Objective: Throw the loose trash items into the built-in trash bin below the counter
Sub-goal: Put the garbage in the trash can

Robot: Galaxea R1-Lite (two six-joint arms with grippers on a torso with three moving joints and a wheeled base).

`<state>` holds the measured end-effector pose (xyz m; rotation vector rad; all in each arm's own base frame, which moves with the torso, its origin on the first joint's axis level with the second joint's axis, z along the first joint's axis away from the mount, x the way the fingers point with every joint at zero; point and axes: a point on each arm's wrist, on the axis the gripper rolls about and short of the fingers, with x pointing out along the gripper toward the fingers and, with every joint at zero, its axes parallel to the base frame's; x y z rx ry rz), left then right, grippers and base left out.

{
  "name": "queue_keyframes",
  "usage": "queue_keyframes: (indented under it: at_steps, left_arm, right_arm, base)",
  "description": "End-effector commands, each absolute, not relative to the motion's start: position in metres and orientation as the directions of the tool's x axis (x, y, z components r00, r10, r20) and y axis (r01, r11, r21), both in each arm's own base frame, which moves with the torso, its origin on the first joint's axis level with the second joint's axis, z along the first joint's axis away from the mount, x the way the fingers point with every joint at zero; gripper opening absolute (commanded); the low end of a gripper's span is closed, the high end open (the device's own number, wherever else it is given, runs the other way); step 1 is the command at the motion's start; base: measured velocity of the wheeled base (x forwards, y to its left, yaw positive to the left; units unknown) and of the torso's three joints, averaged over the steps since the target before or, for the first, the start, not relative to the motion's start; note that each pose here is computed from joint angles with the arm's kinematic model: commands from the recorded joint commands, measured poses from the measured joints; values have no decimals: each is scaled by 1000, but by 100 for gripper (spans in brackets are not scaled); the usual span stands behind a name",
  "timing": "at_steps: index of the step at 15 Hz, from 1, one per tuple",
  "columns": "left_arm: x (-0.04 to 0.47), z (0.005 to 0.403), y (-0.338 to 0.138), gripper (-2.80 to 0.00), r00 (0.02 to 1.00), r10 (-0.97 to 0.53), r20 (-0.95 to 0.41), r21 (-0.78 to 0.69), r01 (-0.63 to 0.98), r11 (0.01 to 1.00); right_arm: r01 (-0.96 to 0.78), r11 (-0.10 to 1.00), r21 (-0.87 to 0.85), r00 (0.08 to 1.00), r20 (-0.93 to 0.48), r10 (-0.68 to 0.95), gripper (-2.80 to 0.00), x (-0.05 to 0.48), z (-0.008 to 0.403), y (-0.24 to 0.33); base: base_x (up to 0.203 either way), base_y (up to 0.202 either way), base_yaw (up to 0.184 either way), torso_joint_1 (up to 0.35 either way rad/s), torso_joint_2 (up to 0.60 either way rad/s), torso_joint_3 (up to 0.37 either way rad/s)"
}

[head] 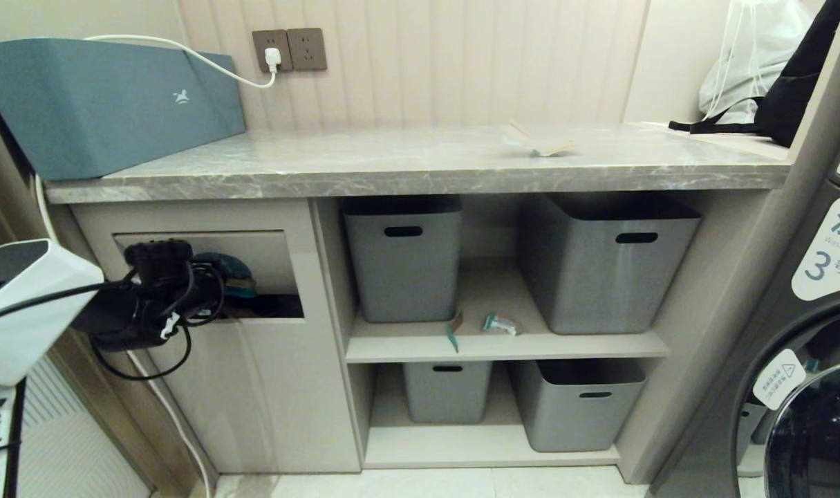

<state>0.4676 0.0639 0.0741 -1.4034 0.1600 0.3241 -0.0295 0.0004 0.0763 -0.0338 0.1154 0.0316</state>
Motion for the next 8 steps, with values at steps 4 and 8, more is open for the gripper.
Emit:
queue_keyframes:
  at_steps: [4,8]
  left_arm:
    - [477,81,63,0,958,126,-259,-953,-274,127]
    - [481,82,63,0,960,126,-249,-956,-264,127]
  right_arm:
    - [-33,999,-29,993,-117,29,-280,-30,76,0]
    - [-33,999,-31,993,-117,29,-280,-30,76,0]
  base:
    - [0,0,0,0,0,0]
    - [0,0,0,0,0,0]
